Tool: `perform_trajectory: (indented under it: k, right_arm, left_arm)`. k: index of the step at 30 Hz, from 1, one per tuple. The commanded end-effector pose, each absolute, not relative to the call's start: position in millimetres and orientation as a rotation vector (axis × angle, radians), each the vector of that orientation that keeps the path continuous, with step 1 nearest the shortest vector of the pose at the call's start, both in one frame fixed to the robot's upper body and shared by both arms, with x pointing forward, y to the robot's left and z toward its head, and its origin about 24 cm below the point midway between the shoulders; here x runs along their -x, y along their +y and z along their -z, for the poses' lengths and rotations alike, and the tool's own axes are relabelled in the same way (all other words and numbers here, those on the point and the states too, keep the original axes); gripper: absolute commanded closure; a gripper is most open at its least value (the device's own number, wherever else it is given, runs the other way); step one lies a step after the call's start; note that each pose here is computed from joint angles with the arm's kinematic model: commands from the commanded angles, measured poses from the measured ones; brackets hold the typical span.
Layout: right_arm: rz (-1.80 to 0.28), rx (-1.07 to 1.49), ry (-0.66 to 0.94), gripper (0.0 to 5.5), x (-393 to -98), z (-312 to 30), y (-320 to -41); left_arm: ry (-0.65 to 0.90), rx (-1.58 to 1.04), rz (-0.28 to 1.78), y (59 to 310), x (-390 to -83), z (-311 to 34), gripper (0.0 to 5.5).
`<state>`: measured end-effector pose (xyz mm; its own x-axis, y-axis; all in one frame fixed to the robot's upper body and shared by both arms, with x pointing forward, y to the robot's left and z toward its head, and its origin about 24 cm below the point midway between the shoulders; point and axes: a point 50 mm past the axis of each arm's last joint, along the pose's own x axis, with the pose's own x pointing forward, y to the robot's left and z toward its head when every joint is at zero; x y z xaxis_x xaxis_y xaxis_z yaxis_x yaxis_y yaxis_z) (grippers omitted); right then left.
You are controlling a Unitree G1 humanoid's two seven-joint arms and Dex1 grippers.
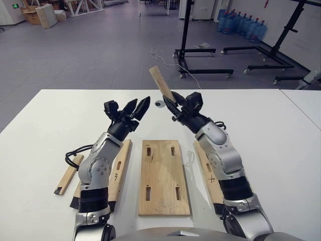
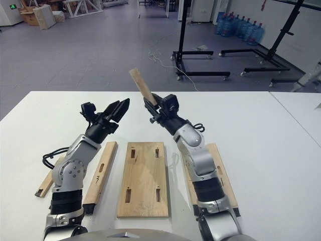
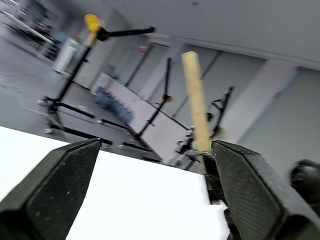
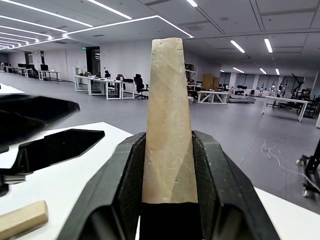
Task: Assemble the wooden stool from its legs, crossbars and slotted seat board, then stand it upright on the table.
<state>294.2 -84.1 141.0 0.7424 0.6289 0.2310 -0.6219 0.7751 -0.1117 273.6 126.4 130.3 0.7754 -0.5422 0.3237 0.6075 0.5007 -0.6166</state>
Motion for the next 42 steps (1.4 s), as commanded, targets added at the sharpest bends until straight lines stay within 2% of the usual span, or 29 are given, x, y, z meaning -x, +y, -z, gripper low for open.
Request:
perform_trajectory:
  k: [1, 5, 13, 19, 22, 28, 36, 42]
  right_arm:
    - [-0.796, 0.099, -0.338, 4.22, -293, -152, -66]
    - [-0.891, 0.244, -0.384, 4.22, -286, -147, -61]
    - [-0.959, 0.308, -0.363, 4.22, -279, -134, -66]
    - [-0.988, 0.335, -0.352, 4.22, -279, -129, -66]
    - [-0.989, 0.336, -0.356, 4.22, -279, -129, -66]
    - [-0.978, 0.396, -0.362, 4.22, -284, -132, -81]
    - [-0.990, 0.434, -0.345, 4.22, -281, -129, -90]
    - [-1.009, 0.437, -0.355, 4.22, -276, -130, -87]
  left_arm:
    - [-0.083, 0.824, 0.769, 129, -272, -137, 1.42]
    - [-0.098, 0.897, 0.788, 132, -275, -143, 1.42]
    - [-0.133, 0.979, 0.799, 134, -274, -150, 1.42]
    - [-0.120, 0.929, 0.847, 127, -266, -151, 2.20]
    - [-0.122, 0.889, 0.864, 128, -264, -152, 2.78]
    - [-0.125, 0.779, 0.904, 134, -259, -156, 3.53]
    - [-0.095, 0.660, 0.962, 123, -251, -149, 4.69]
    - [-0.091, 0.650, 0.939, 126, -256, -148, 4.97]
